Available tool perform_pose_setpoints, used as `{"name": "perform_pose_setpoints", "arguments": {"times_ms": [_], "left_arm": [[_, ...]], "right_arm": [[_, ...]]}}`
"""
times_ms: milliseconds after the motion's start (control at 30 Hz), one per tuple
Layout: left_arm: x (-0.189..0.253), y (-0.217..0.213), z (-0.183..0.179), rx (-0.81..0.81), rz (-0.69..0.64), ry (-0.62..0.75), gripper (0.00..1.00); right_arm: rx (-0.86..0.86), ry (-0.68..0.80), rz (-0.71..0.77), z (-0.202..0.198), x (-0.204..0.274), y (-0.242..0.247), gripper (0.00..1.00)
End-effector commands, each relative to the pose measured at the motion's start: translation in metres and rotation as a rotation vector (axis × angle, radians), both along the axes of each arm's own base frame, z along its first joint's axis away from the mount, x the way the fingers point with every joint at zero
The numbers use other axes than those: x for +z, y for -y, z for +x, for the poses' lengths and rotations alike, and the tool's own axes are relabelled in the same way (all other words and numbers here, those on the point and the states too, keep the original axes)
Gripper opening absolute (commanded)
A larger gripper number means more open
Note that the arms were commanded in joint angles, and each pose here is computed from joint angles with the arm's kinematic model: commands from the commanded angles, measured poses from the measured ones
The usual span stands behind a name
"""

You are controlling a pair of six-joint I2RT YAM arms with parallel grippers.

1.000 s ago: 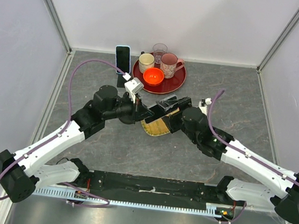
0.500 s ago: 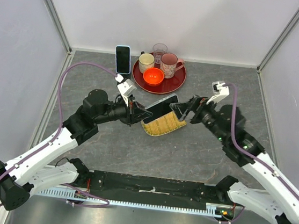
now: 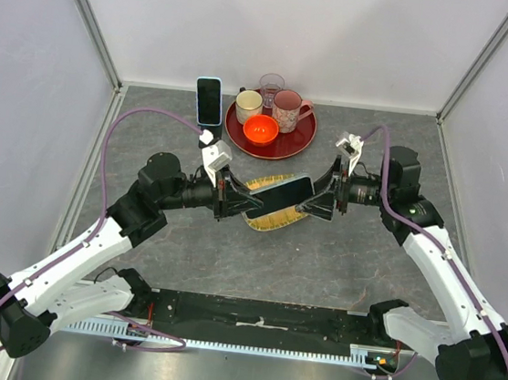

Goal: Place the phone on the phone stand

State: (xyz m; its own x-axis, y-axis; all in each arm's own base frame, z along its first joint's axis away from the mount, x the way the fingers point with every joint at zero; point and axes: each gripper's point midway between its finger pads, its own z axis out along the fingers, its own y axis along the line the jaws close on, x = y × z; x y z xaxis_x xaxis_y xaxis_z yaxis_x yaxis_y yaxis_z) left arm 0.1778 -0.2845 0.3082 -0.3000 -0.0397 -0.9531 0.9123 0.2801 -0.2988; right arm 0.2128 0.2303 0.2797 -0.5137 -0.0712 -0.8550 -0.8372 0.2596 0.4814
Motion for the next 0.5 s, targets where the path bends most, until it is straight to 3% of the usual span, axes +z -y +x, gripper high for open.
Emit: {"name": "perform_pose_setpoints", "arguments": {"times_ms": [0, 167, 200, 233, 467], "left_arm": [[0.038, 0.002, -0.016, -0.079, -0.11, 0.106, 0.02], [0.038, 0.002, -0.017, -0.073, -0.139, 0.088, 0.02], [0.047, 0.002, -0.02, -0.082, -0.18, 0.097, 0.02], [0.051, 0.0, -0.023, -0.085, -0.205, 0.105, 0.02], [0.057, -0.007, -0.022, -0.045, -0.333, 0.079, 0.02]], "right_arm": [[0.263, 0.139, 0.171, -0.043, 0.048, -0.007, 0.7], [0.146, 0.119, 0.334, -0.048, 0.068, -0.009, 0.69], [0.149, 0.205, 0.402, -0.053, 0.083, -0.009, 0.67], [0.083, 0.114, 0.466, -0.048, 0.08, -0.011, 0.66], [0.021, 0.096, 0.673, -0.052, 0.097, -0.04, 0.64]]}}
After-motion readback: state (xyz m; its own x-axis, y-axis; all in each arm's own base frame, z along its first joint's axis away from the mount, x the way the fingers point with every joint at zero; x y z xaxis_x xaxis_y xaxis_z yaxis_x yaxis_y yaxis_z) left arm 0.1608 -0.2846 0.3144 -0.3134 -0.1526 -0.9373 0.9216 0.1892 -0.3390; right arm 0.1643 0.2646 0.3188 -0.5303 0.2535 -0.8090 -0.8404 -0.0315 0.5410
